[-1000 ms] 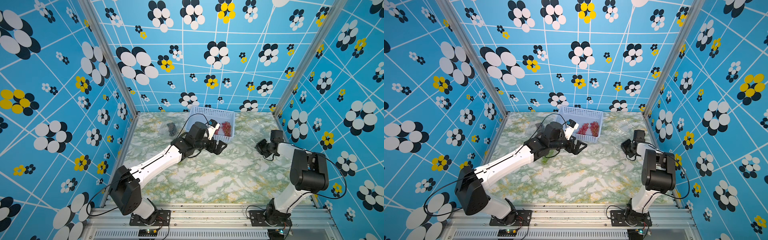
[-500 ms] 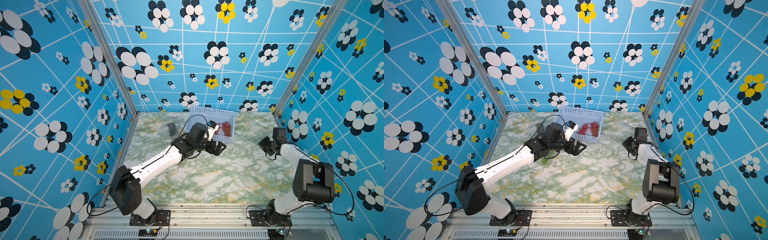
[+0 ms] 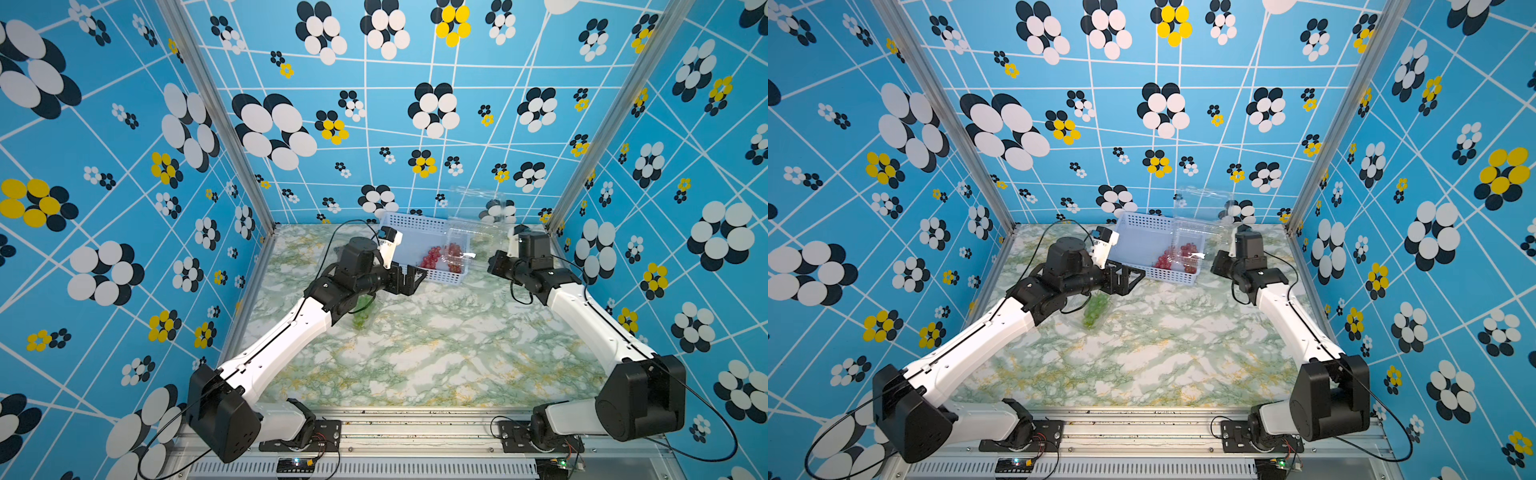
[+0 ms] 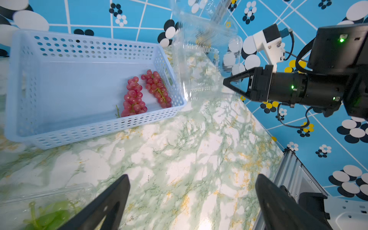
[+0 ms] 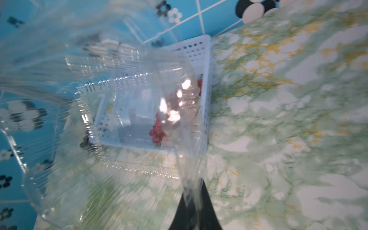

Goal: Pack grapes into containers
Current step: Pick up the packing box from the center of the board, then place the packing box at the center of the board.

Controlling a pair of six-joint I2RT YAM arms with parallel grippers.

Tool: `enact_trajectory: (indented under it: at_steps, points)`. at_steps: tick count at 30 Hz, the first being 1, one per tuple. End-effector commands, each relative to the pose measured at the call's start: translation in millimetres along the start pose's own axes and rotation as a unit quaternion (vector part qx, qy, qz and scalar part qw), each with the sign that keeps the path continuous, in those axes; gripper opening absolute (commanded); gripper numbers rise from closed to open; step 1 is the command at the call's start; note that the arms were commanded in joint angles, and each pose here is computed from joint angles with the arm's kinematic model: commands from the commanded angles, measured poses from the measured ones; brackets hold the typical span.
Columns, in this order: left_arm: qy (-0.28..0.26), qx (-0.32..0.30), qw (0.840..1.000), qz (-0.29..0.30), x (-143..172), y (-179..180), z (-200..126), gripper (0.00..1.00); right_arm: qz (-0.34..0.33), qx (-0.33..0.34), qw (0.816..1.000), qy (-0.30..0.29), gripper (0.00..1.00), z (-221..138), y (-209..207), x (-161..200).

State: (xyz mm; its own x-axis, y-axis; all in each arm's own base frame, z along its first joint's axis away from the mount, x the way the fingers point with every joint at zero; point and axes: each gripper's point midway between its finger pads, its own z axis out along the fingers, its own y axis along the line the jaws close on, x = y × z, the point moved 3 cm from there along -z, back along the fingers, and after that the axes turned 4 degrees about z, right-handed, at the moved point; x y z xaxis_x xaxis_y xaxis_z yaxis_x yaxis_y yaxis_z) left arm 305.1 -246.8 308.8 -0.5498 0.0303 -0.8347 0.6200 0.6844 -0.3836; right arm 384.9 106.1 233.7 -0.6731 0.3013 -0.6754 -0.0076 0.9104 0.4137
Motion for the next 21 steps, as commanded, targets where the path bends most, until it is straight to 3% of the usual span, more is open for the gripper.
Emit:
enact_trajectory:
  at_steps: [1,11,21]
  points:
    - [0.007,-0.014,1.0,-0.023,11.2,12.5,-12.6,1.0,-0.098,-0.056,0.992,0.05,0.01,1.5,36.0,28.0]
    - [0.001,-0.046,0.996,-0.077,30.2,41.4,-30.4,1.0,-0.214,-0.101,0.95,0.202,0.01,51.3,72.4,119.1]
    - [0.009,-0.062,0.995,-0.079,37.6,46.2,-35.3,0.99,-0.273,-0.048,0.926,0.257,0.03,85.3,60.8,161.2]
